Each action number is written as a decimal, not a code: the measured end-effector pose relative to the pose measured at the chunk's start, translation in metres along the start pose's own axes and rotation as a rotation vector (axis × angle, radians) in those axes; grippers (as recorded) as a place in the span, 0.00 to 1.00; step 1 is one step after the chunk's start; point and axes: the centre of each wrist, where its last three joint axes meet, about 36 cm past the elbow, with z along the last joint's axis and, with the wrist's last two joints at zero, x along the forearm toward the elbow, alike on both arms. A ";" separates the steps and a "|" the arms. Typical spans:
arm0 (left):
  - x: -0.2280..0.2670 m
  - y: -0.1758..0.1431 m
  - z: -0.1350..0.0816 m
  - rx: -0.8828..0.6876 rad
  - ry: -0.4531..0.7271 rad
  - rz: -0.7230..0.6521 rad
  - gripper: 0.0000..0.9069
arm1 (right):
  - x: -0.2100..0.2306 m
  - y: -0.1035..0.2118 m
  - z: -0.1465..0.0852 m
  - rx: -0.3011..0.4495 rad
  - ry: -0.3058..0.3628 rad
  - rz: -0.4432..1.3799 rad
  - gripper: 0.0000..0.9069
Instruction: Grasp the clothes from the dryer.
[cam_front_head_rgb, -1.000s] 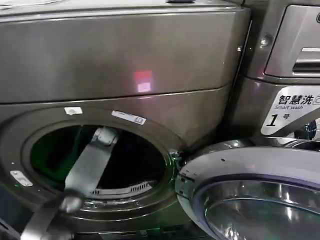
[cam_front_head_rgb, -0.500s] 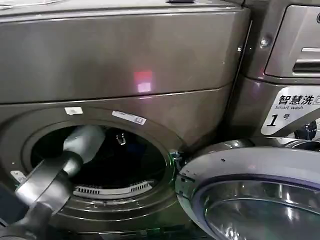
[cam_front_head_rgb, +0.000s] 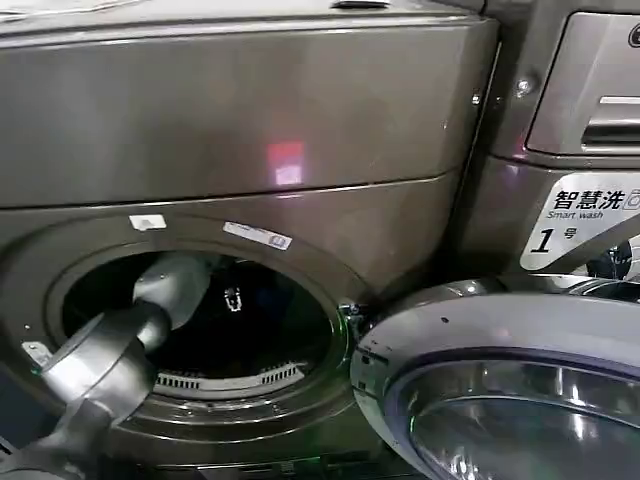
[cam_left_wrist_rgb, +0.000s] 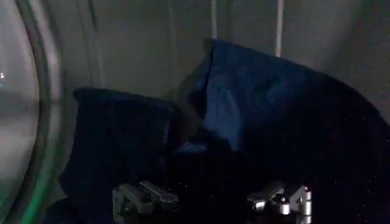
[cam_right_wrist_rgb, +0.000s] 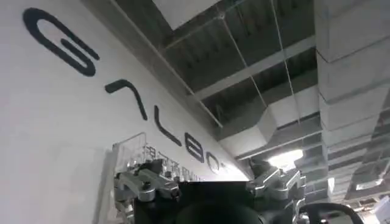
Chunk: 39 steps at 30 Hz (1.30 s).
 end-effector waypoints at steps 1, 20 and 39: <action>-0.001 0.000 -0.001 0.000 -0.001 0.003 0.01 | 0.000 0.000 0.000 -0.001 -0.001 0.001 1.00; 0.003 0.002 -0.001 0.051 -0.093 -0.037 0.00 | 0.002 -0.005 0.009 -0.001 0.007 0.027 1.00; -0.004 -0.057 -0.030 0.623 -0.726 -0.707 0.00 | 0.006 0.003 0.012 0.001 0.013 -0.008 1.00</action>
